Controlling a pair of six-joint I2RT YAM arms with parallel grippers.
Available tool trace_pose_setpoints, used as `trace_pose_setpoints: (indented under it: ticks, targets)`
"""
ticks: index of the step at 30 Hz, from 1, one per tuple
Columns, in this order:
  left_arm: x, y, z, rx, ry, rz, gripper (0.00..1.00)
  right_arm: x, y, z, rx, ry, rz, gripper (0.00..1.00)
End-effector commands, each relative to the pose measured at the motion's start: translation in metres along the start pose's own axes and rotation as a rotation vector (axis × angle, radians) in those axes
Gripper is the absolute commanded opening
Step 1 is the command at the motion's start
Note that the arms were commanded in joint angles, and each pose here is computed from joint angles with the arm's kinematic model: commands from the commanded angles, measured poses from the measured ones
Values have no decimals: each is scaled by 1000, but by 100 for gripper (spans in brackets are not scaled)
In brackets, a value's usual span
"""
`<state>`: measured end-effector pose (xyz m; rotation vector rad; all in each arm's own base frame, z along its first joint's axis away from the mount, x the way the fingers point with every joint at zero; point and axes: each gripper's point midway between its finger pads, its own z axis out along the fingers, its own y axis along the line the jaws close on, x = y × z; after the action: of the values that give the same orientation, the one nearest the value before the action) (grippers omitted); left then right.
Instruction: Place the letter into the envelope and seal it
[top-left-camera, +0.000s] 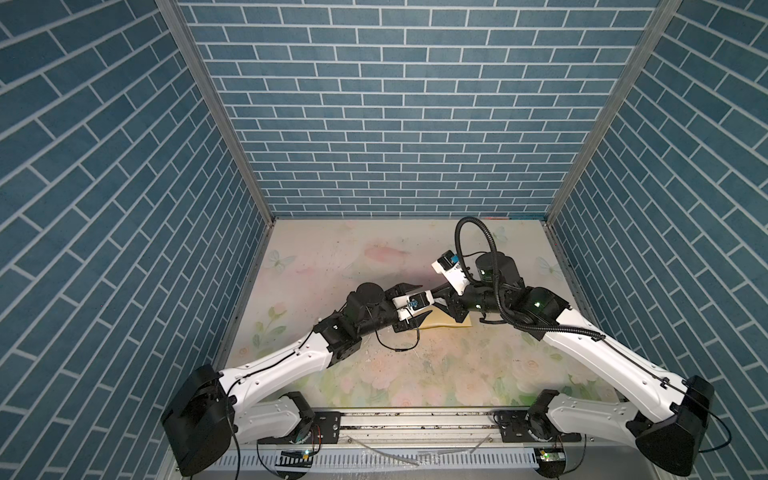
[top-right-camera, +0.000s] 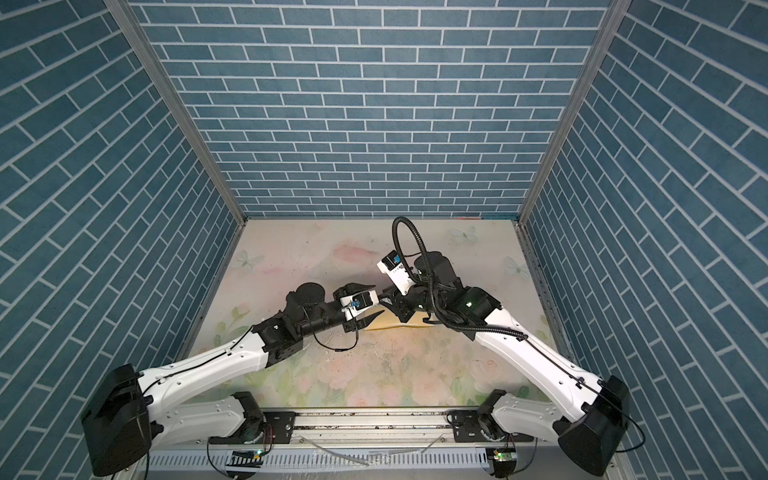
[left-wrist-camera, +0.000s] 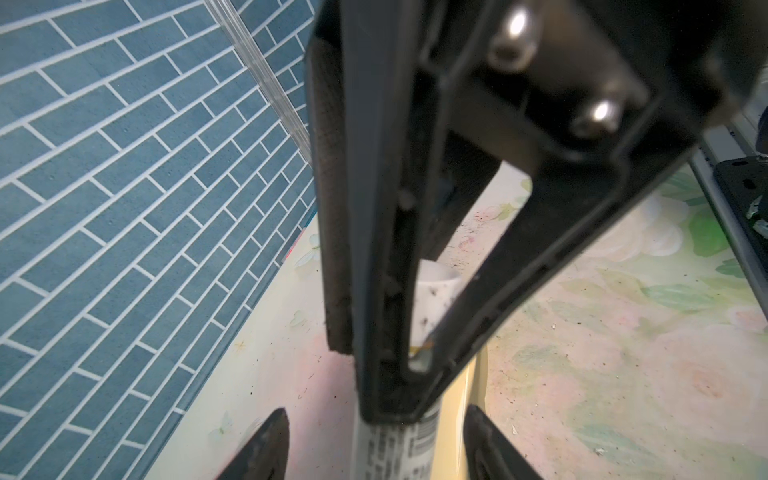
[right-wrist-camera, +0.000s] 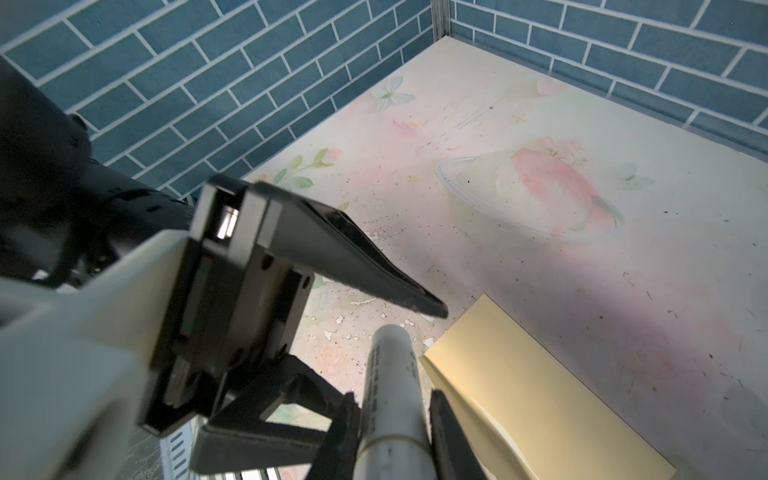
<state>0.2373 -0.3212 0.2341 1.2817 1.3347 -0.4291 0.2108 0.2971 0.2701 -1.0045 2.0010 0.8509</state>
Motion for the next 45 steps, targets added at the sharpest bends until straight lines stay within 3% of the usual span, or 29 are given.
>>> trace_pose_setpoints:
  ticks: [1, 10, 11, 13, 15, 17, 30, 40, 45]
  targets:
    - [-13, -1, 2, 20, -41, 30, 60, -21, 11, -10, -44, -43, 9, 0]
    - [-16, 0, 0, -8, -98, -2, 6, -25, 12, -10, -47, -64, 2, 0]
    - [-17, 0, -1, -15, -116, -15, 3, -26, 12, -11, -47, -74, -3, 30]
    - [-20, 1, -3, -33, -146, -38, 0, -25, 11, -13, -40, -85, -10, 51]
    - [-23, 3, -6, -47, -177, -64, 0, -25, 8, -15, -15, -99, -13, 61]
    - [-26, 4, -8, -59, -204, -87, 0, -22, 6, -16, -5, -110, -13, 62]
    - [-38, 8, -6, -47, -251, -159, 0, -17, 10, -3, -38, -125, 6, 55]
    - [-40, 13, -5, -68, -260, -188, 0, -12, 13, 10, -58, -96, 10, 26]
    - [-42, 19, -5, -95, -268, -217, 0, -11, 12, 14, -55, -101, 22, 5]
